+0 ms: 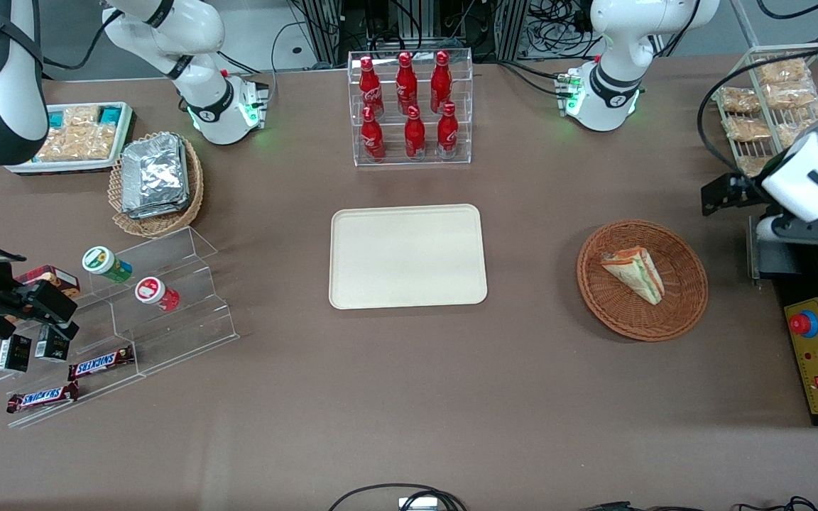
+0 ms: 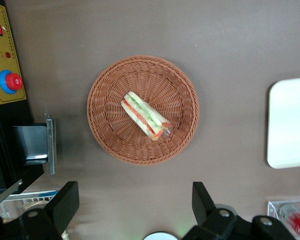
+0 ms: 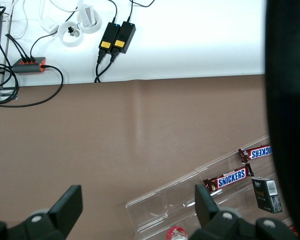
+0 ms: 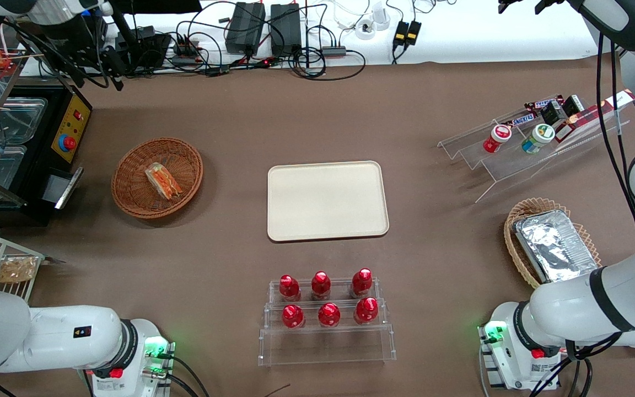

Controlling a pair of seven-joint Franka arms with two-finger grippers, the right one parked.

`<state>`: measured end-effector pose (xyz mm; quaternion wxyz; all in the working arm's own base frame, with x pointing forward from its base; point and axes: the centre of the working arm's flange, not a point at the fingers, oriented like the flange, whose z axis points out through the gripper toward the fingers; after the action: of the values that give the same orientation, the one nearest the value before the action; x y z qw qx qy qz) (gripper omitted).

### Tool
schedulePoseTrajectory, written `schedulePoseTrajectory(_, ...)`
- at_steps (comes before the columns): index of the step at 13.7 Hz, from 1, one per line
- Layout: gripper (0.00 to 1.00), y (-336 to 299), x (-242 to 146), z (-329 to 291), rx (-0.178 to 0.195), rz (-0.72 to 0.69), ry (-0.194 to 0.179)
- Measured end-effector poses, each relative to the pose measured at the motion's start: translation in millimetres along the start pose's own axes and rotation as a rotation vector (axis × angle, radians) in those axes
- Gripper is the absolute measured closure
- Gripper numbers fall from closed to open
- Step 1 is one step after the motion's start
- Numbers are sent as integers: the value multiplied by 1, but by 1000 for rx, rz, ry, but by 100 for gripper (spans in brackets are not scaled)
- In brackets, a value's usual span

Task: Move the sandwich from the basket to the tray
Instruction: 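Move the left gripper over the sandwich in the wicker basket, then lower the open left gripper around the wrapped sandwich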

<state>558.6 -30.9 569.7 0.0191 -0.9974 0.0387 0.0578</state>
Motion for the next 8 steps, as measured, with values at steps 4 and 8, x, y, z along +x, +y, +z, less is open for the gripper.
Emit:
schedulePoseTrajectory(4,0,0,18,78,11,-125,-2)
schedulePoseTrajectory(8,0,2,17,137,9,-265,-4)
